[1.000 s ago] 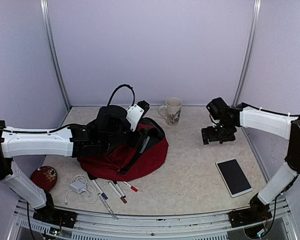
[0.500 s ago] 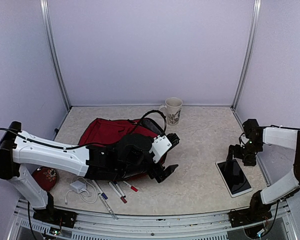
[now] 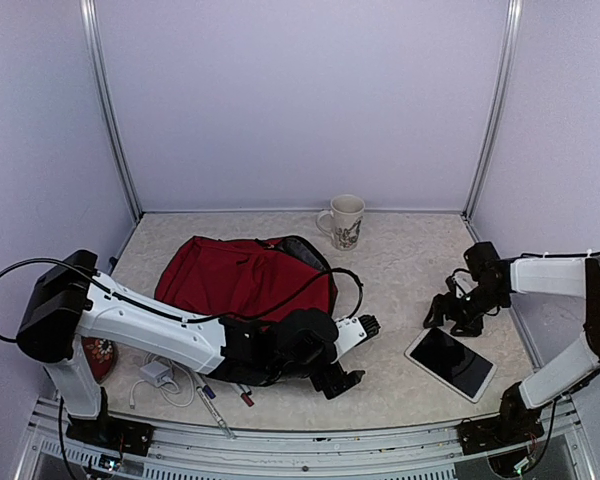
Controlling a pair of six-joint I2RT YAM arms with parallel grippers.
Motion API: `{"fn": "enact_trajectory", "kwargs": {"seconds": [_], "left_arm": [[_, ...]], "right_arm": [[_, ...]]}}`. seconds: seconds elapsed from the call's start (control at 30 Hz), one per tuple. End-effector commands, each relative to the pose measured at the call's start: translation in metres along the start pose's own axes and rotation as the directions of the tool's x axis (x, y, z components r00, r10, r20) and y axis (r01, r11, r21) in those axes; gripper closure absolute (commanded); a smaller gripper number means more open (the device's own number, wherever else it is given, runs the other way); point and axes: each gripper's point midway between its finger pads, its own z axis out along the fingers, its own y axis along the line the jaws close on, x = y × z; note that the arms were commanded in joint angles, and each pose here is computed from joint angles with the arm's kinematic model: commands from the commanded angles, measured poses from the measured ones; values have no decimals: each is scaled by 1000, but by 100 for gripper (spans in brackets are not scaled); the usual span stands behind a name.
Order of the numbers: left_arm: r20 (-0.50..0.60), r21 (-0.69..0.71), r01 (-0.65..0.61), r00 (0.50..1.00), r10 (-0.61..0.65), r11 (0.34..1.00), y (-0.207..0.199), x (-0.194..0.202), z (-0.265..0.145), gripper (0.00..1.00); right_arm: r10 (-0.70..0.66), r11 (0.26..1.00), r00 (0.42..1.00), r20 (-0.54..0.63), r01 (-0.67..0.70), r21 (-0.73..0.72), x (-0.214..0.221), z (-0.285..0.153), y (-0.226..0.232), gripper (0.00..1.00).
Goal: Pack the student bag
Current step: Move the iPad to the center of the board.
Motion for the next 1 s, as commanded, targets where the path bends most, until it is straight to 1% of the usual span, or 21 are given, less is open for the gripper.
{"fn": "enact_trajectory", "kwargs": {"seconds": [0.0, 0.07, 0.13, 0.2, 0.27, 0.3, 0.37, 0.4, 0.5, 0.57, 0.67, 0.7, 0.77, 0.83, 0.9, 0.93, 0.97], "left_arm": [[41, 26, 15, 999, -16, 1000, -6, -15, 4, 4], [34, 19, 12, 999, -13, 1000, -3, -11, 4, 4], [26, 15, 24, 999, -24, 1000, 2, -7, 3, 4], [22, 23, 31, 999, -32, 999, 2, -2, 1, 5], [18, 36, 29, 999, -30, 999, -1, 1, 1, 6], [13, 40, 28, 1000, -28, 999, -3, 4, 3, 7], [9, 48, 30, 1000, -30, 998, -6, 5, 5, 9], [9, 55, 29, 1000, -30, 998, -9, 4, 7, 9], [4, 67, 12, 1000, -12, 998, -18, 3, 15, 10], [-1, 75, -3, 1000, 4, 997, -24, 1, 23, 10], [-15, 92, -21, 1000, 22, 996, -33, -1, 36, 10], [-16, 97, -23, 1000, 25, 995, -36, -1, 39, 10], [-15, 105, -26, 1000, 27, 994, -40, -3, 45, 10], [-14, 117, -24, 1000, 26, 993, -44, -4, 50, 9], [-14, 133, -24, 1000, 26, 991, -49, -4, 53, 9], [-11, 140, -25, 1000, 26, 990, -52, -5, 55, 9], [-12, 145, -29, 999, 31, 989, -54, -4, 56, 9]], "right_arm": [[-64, 977, 990, -125, 37, -210, 42, 21, 80, 19], [-138, 956, 978, -159, 89, -278, 54, 28, 117, 20], [-215, 945, 962, -169, 161, -286, 60, 30, 145, 20], [-255, 949, 952, -171, 212, -234, 59, 25, 153, 17], [-235, 965, 964, -123, 215, -152, 45, 12, 144, 14], [-212, 974, 973, -97, 202, -100, 38, 6, 133, 10], [-141, 990, 989, -48, 142, 11, 27, -6, 101, 3], [-94, 993, 996, -6, 94, 71, 21, -12, 83, 1], [56, 984, 997, 52, -64, 164, 19, -25, 35, 0], [141, 967, 984, 111, -161, 198, 19, -34, 9, 0], [273, 930, 933, 235, -318, 185, 18, -52, -20, 0], [324, 910, 902, 285, -380, 168, 17, -61, -28, 0], [400, 863, 851, 339, -475, 175, 24, -68, -44, 0], [481, 803, 805, 348, -563, 193, 37, -67, -57, 0], [556, 722, 752, 353, -648, 243, 52, -65, -70, 0], [576, 686, 740, 347, -669, 288, 61, -64, -77, 0], [582, 670, 737, 344, -674, 311, 63, -62, -80, 0]]}}
